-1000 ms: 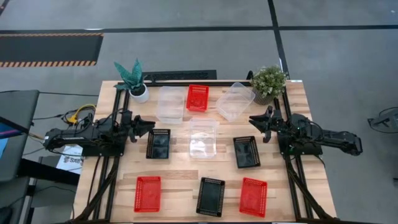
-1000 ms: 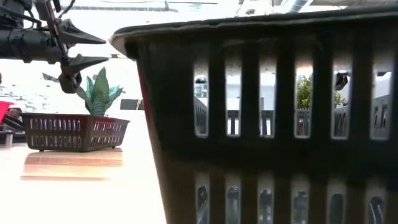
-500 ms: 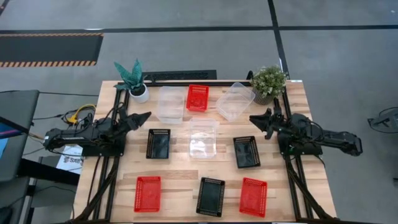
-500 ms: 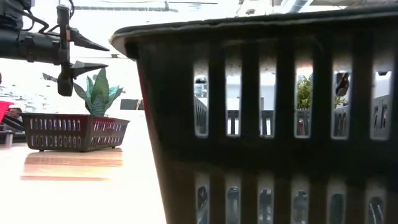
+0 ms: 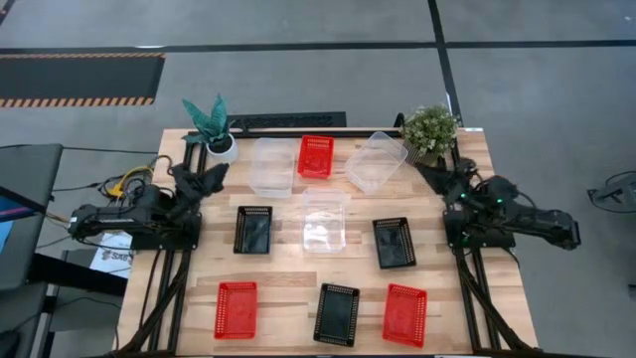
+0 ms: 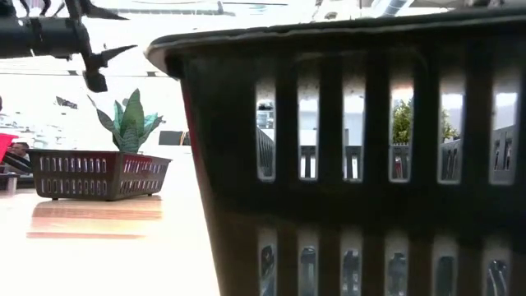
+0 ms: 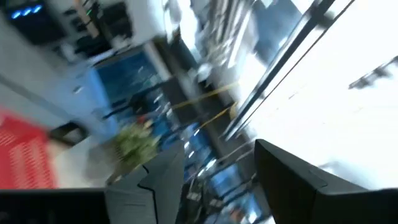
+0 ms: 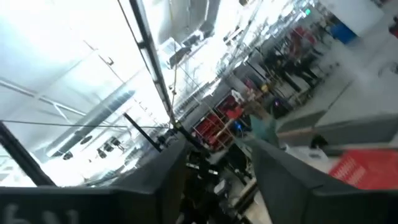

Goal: Stack baskets by color
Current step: Adjust the top right transparent bin

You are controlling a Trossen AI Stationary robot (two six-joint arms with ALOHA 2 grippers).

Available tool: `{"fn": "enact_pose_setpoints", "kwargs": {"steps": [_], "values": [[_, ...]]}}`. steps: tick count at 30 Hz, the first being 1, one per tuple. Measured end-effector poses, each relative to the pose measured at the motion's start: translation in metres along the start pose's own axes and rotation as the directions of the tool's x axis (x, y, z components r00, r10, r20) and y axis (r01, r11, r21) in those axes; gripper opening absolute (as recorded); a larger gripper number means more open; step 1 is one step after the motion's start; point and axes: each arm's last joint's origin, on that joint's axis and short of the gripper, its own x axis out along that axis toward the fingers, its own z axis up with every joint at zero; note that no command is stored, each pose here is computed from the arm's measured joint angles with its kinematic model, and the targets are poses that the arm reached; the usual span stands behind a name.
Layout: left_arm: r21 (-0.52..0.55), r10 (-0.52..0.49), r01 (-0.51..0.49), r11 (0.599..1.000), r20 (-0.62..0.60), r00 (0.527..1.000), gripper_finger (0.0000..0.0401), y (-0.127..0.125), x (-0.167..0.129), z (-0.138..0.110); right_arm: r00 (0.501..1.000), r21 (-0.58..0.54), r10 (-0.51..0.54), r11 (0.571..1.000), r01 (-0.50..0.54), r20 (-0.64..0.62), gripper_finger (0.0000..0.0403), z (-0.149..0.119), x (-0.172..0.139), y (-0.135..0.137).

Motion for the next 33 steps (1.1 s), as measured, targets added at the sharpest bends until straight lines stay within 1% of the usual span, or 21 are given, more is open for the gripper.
{"fn": "enact_pose_setpoints", "kwargs": {"steps": [3, 5, 7, 9, 11, 13, 15, 17, 19, 22, 24, 26, 28, 30, 31, 32, 33], "values": [[0.004, -0.038, 0.038, 0.999, 0.03, 0.999, 0.02, -0.016, 0.005, 0.007, 0.999, -0.023, 0.032, 0.999, -0.031, 0.032, 0.0238, 0.02, 0.006, 0.021], [0.012, -0.05, 0.049, 0.999, 0.029, 0.998, 0.0206, -0.03, 0.011, 0.012, 0.998, -0.052, 0.045, 0.998, -0.042, 0.045, 0.0242, 0.035, 0.011, 0.036], [0.042, -0.058, 0.057, 0.997, 0.022, 0.998, 0.0208, -0.043, 0.018, 0.016, 0.999, -0.086, 0.027, 0.996, -0.025, 0.025, 0.0242, 0.047, 0.019, 0.049], [0.074, -0.06, 0.059, 0.996, 0.011, 0.998, 0.0208, -0.056, 0.027, 0.018, 0.999, -0.1, -0.022, 0.995, 0.02, -0.028, 0.0237, 0.055, 0.03, 0.061], [0.107, -0.052, 0.054, 0.993, -0.021, 0.998, 0.0209, -0.069, 0.037, 0.018, 0.988, -0.11, -0.102, 0.99, 0.09, -0.116, 0.023, 0.06, 0.042, 0.069], [0.147, -0.016, 0.03, 0.989, -0.092, 0.996, 0.0209, -0.078, 0.047, 0.016, 0.951, -0.122, -0.199, 0.977, 0.174, -0.235, 0.0221, 0.06, 0.054, 0.074], [0.192, 0.039, -0.004, 0.981, -0.176, 0.984, 0.0209, -0.087, 0.057, 0.014, 0.891, -0.139, -0.292, 0.956, 0.259, -0.347, 0.0214, 0.058, 0.065, 0.076], [0.24, 0.118, -0.057, 0.969, -0.248, 0.962, 0.0209, -0.094, 0.065, 0.012, 0.803, -0.161, -0.38, 0.924, 0.346, -0.458, 0.0207, 0.053, 0.075, 0.075], [0.281, 0.204, -0.119, 0.952, -0.296, 0.933, 0.0209, -0.099, 0.071, 0.011, 0.711, -0.17, -0.435, 0.894, 0.414, -0.553, 0.0202, 0.047, 0.082, 0.073], [0.356, 0.339, -0.212, 0.91, -0.347, 0.874, 0.0209, -0.104, 0.077, 0.009, 0.578, -0.173, -0.486, 0.841, 0.512, -0.656, 0.0193, 0.035, 0.093, 0.069], [0.415, 0.411, -0.249, 0.875, -0.366, 0.835, 0.0209, -0.105, 0.078, 0.009, 0.496, -0.188, -0.504, 0.81, 0.556, -0.707, 0.0188, 0.024, 0.099, 0.063], [0.448, 0.459, -0.278, 0.85, -0.369, 0.808, 0.0209, -0.104, 0.08, 0.008, 0.4, -0.231, -0.539, 0.765, 0.601, -0.741, 0.0182, 0.012, 0.101, 0.056], [0.457, 0.481, -0.296, 0.839, -0.37, 0.795, 0.0209, -0.102, 0.081, 0.006, 0.292, -0.288, -0.578, 0.706, 0.647, -0.762, 0.0177, 0.001, 0.101, 0.049], [0.467, 0.496, -0.304, 0.83, -0.373, 0.784, 0.0209, -0.1, 0.082, 0.004, 0.176, -0.36, -0.611, 0.649, 0.67, -0.772, 0.0172, -0.011, 0.1, 0.043], [0.472, 0.504, -0.308, 0.826, -0.374, 0.779, 0.0209, -0.099, 0.082, 0.003, 0.136, -0.385, -0.619, 0.629, 0.675, -0.773, 0.017, -0.017, 0.101, 0.041], [0.475, 0.507, -0.31, 0.824, -0.373, 0.777, 0.0209, -0.098, 0.083, 0.002, 0.115, -0.392, -0.622, 0.615, 0.684, -0.775, 0.0169, -0.023, 0.104, 0.039], [0.478, 0.511, -0.313, 0.821, -0.37, 0.775, 0.0209, -0.098, 0.084, 0.001, 0.107, -0.389, -0.621, 0.606, 0.694, -0.777, 0.0167, -0.029, 0.108, 0.038]]}}
